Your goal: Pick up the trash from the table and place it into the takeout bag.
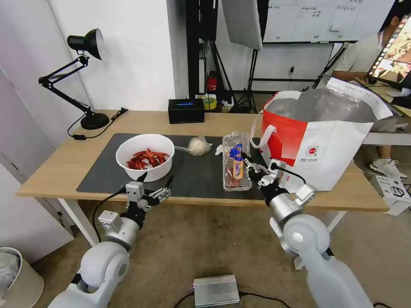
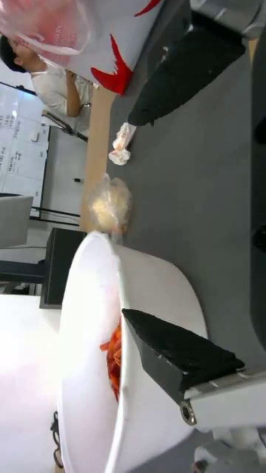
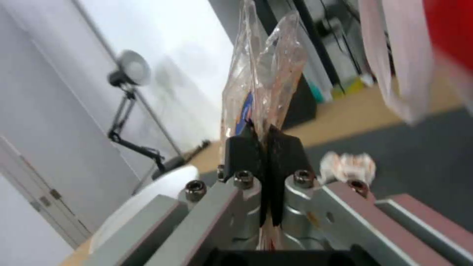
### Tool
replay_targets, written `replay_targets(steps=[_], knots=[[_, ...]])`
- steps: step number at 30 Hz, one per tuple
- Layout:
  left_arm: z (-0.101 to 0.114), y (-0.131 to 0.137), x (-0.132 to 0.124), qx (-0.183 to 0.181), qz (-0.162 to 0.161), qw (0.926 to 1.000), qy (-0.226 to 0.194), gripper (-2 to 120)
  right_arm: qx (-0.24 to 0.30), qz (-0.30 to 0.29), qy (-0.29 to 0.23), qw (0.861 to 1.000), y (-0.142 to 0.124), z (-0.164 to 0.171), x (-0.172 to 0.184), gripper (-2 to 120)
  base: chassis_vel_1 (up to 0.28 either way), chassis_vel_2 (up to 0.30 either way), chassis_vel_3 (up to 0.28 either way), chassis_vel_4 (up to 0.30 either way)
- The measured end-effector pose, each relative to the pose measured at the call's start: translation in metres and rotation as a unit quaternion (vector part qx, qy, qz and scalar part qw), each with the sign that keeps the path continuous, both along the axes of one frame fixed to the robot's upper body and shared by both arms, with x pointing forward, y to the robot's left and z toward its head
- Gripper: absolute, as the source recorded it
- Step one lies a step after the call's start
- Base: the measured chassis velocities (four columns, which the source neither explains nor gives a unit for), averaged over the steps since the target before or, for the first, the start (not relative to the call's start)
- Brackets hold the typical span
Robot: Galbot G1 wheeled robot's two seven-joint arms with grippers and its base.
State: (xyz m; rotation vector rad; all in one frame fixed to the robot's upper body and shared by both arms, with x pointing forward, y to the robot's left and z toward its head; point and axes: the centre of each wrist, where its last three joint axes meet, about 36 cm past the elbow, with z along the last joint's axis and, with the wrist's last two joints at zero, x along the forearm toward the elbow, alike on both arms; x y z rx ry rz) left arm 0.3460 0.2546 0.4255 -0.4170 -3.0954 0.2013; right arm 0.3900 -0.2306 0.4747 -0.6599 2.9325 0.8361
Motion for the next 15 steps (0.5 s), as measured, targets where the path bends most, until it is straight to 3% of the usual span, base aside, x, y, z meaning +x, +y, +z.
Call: replay_targets(steps=[8, 13, 15], knots=[[-0.002, -0.002, -0.010, -0.001, 0.006, 1.0000, 0.001, 100, -0.008, 0.004, -0.080, 0.997, -0.021, 0.022, -0.013, 0, 0.000, 0.000, 0.000, 0.000], [-0.003, -0.002, -0.017, 0.000, 0.007, 1.0000, 0.002, 100, -0.014, -0.026, -0.158, 0.987, -0.043, 0.045, -0.019, 0, 0.000, 0.000, 0.000, 0.000], [-0.004, -0.002, -0.018, 0.001, 0.006, 1.0000, 0.001, 100, -0.014, -0.030, -0.165, 0.986, -0.046, 0.047, -0.019, 0, 0.000, 0.000, 0.000, 0.000]])
